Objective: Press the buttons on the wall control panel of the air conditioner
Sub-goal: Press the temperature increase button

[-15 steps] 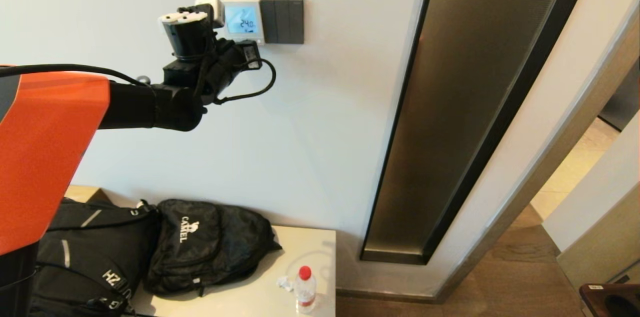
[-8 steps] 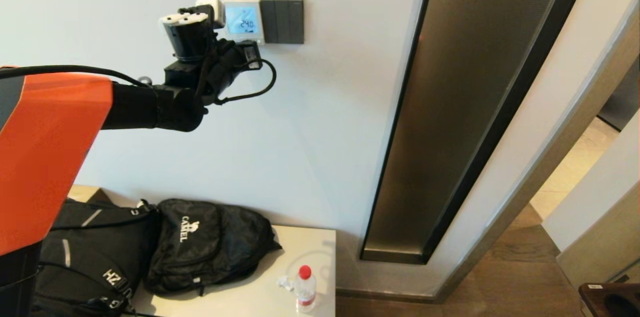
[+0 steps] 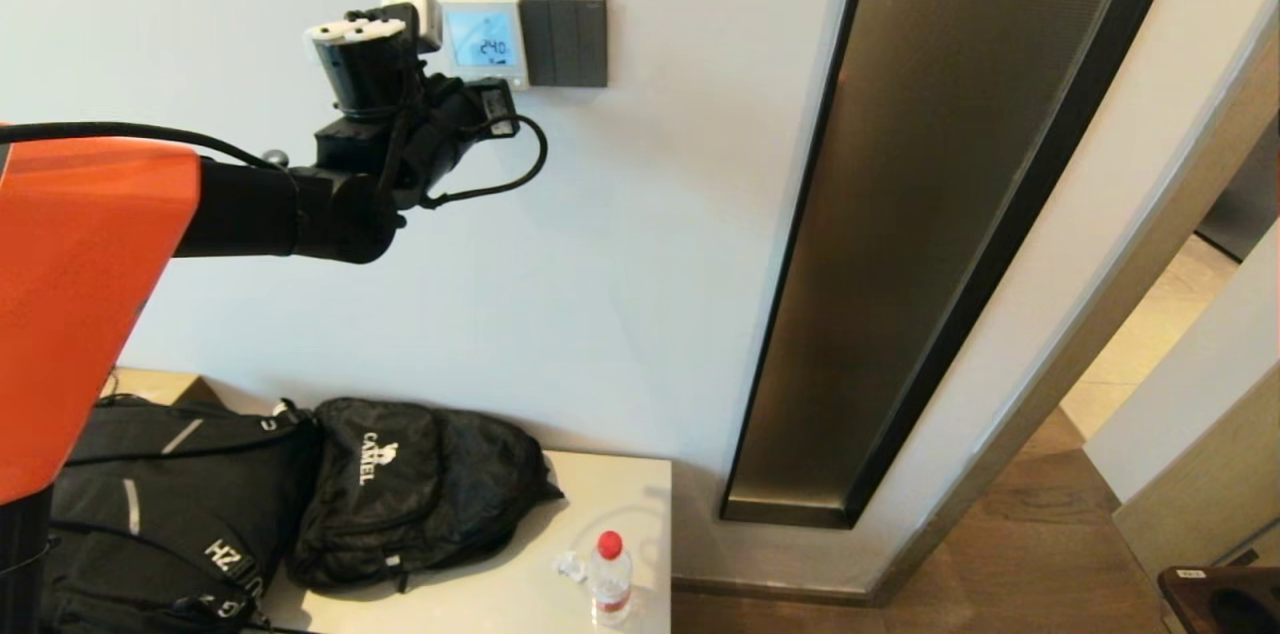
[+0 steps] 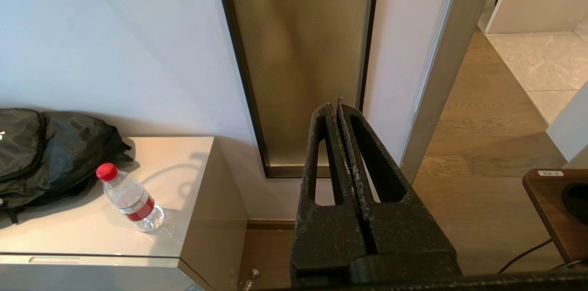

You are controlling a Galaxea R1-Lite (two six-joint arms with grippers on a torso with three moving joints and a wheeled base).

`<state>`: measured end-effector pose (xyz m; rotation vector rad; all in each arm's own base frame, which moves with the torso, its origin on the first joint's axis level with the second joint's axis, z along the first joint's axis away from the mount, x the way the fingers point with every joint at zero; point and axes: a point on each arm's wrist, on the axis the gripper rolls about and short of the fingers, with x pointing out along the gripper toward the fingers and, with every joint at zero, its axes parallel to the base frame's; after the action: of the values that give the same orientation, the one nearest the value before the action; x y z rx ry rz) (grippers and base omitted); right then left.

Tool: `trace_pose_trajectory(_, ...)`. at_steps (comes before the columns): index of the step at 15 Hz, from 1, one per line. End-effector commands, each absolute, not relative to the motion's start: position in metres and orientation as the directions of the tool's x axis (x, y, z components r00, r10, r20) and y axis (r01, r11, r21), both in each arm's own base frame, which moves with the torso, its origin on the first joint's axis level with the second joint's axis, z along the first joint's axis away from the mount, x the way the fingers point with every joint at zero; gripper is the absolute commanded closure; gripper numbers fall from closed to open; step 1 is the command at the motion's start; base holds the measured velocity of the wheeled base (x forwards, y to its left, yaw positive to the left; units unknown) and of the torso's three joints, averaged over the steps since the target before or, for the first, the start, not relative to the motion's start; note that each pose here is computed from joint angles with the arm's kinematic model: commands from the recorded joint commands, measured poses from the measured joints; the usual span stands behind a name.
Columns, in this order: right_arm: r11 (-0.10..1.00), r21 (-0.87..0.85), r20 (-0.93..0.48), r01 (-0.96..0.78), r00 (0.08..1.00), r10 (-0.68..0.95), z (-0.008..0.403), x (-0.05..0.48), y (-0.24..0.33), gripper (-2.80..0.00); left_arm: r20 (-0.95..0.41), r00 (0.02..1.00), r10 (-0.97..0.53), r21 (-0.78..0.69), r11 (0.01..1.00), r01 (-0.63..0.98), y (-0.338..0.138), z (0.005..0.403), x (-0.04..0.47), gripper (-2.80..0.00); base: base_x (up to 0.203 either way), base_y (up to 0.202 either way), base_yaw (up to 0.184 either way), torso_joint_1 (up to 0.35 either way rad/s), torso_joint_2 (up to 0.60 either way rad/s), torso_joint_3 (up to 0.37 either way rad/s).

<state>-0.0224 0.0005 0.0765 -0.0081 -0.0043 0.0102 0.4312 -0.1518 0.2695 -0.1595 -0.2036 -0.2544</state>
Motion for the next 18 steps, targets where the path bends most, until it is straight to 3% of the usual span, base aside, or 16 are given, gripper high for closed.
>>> trace_pose_trajectory(1,1.000,-0.009,0.003,-0.011,1.000,0.011,0.077,-0.022,0.001,0.00,0.222,0.947,-0.232,-0.131,0.955,0.264,-0.152,0.269,0.432,0.00,0.000,0.000,0.000,0.000,0.00,0.000)
trace_pose_trajectory(10,1.000,-0.008,0.003,-0.011,1.000,0.011,0.077,-0.022,0.001,0.00,0.209,0.950,-0.233,-0.129,0.956,0.262,-0.157,0.258,0.446,0.00,0.000,0.000,0.000,0.000,0.00,0.000)
trace_pose_trajectory(18,1.000,-0.009,0.003,-0.012,1.000,0.012,0.077,-0.022,0.000,0.00,0.243,0.950,-0.196,-0.140,0.962,0.235,-0.144,0.286,0.409,0.00,0.000,0.000,0.000,0.000,0.00,0.000)
